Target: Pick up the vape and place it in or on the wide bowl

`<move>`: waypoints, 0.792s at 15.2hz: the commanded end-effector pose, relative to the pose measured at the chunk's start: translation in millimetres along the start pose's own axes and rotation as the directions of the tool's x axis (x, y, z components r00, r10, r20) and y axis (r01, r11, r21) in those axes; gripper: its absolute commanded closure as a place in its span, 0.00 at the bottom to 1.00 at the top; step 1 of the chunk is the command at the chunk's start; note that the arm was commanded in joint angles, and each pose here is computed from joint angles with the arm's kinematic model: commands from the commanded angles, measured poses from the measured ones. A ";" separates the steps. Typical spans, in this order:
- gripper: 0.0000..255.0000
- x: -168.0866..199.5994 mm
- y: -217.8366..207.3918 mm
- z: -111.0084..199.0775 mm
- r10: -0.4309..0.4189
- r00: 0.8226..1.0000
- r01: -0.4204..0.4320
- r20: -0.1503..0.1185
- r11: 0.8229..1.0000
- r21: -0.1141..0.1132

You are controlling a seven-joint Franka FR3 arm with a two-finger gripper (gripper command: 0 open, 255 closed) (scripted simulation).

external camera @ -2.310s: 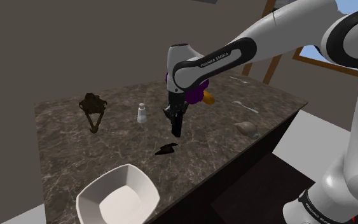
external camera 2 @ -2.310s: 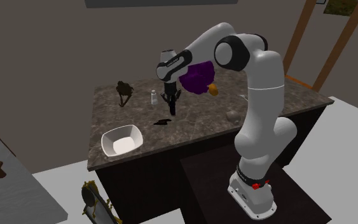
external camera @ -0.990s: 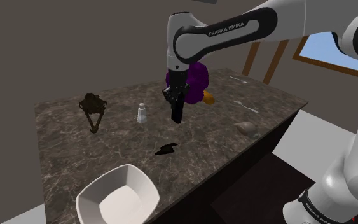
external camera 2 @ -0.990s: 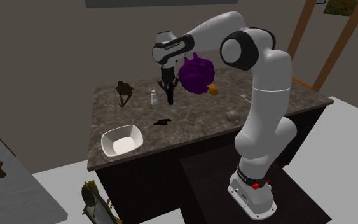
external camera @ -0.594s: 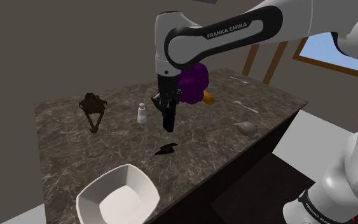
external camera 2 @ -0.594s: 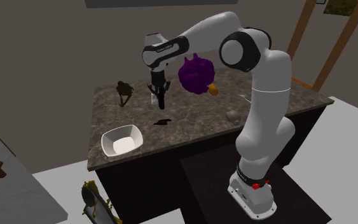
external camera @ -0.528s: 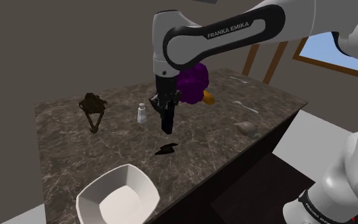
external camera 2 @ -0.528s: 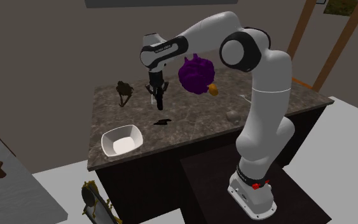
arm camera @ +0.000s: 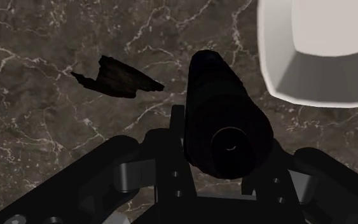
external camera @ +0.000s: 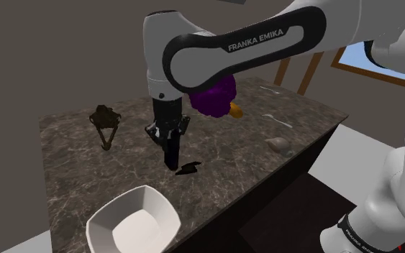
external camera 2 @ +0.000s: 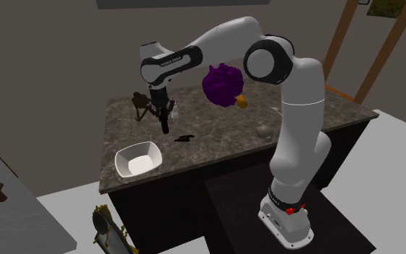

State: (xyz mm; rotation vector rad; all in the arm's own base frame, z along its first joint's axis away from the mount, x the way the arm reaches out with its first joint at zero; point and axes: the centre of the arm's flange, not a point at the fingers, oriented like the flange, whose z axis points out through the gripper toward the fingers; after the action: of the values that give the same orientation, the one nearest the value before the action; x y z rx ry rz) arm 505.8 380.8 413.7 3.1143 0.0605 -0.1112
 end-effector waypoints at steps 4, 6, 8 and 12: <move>1.00 -26.7 -60.1 0.6 0.002 1.000 -0.002 0.000 1.000 0.000; 1.00 -37.1 -84.4 0.7 0.002 1.000 -0.002 0.000 1.000 0.000; 1.00 -47.4 -108.7 0.8 0.002 1.000 -0.002 0.000 1.000 0.000; 1.00 -67.7 -156.4 1.1 0.002 1.000 -0.002 0.000 1.000 0.000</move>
State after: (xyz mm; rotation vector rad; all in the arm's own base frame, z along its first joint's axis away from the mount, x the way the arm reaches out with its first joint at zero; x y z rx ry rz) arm 438.6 523.0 410.7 3.1144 0.0605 -0.1115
